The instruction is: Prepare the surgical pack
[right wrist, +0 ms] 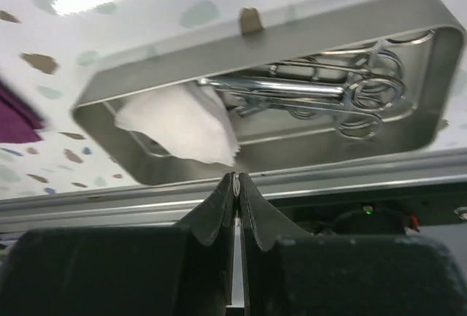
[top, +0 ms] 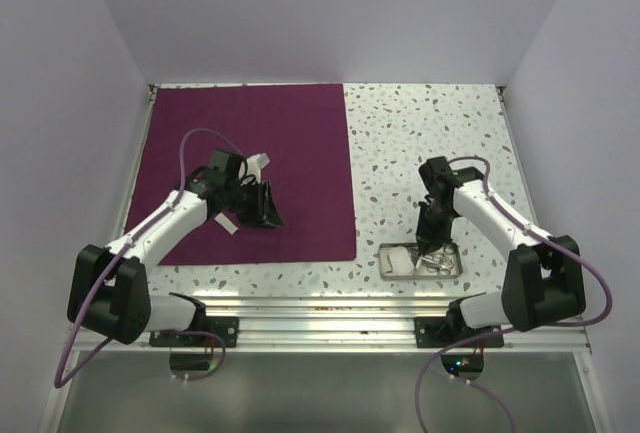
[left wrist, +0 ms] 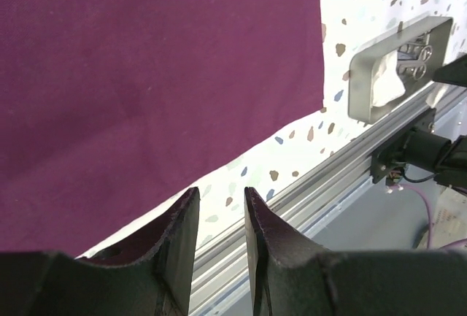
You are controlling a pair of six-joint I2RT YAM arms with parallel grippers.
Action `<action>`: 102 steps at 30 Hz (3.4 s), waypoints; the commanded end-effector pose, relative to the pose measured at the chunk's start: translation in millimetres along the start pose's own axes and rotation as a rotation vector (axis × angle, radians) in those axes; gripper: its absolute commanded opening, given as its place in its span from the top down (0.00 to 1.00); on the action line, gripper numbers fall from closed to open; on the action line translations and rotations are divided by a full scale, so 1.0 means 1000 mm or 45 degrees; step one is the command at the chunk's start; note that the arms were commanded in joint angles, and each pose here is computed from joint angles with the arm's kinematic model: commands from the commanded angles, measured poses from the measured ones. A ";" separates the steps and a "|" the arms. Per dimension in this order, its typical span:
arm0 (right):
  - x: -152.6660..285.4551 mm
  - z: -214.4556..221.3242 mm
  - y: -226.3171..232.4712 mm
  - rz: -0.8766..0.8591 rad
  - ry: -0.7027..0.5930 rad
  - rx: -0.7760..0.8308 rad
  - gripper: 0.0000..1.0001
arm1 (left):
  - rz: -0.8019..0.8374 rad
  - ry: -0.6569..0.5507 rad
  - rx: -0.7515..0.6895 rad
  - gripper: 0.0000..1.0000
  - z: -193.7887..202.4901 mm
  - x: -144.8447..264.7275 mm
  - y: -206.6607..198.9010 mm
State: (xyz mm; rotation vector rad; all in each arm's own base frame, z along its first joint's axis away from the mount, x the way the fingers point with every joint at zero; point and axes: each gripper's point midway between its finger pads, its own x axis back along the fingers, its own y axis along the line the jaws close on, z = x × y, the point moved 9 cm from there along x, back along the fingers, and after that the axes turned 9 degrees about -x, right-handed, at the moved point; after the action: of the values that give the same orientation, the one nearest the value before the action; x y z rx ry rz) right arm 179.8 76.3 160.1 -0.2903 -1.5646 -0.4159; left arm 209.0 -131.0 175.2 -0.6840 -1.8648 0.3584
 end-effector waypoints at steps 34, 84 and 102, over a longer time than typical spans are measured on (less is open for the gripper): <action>-0.047 -0.020 -0.003 0.163 0.118 0.144 1.00 | -0.130 -0.031 -0.017 0.64 -0.020 0.007 0.019; 0.038 -0.009 0.019 -0.354 0.011 0.283 0.53 | -0.309 -0.187 0.803 0.61 0.004 -0.002 0.157; 0.033 -0.008 0.027 -0.395 0.038 0.257 0.53 | -0.331 -0.214 0.755 0.96 -0.008 0.003 0.160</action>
State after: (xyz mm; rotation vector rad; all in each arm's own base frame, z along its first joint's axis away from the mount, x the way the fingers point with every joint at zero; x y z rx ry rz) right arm 197.5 88.7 193.9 0.0757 -1.6160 -0.4602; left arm 249.2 -9.2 90.5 -0.0088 -1.7784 0.7978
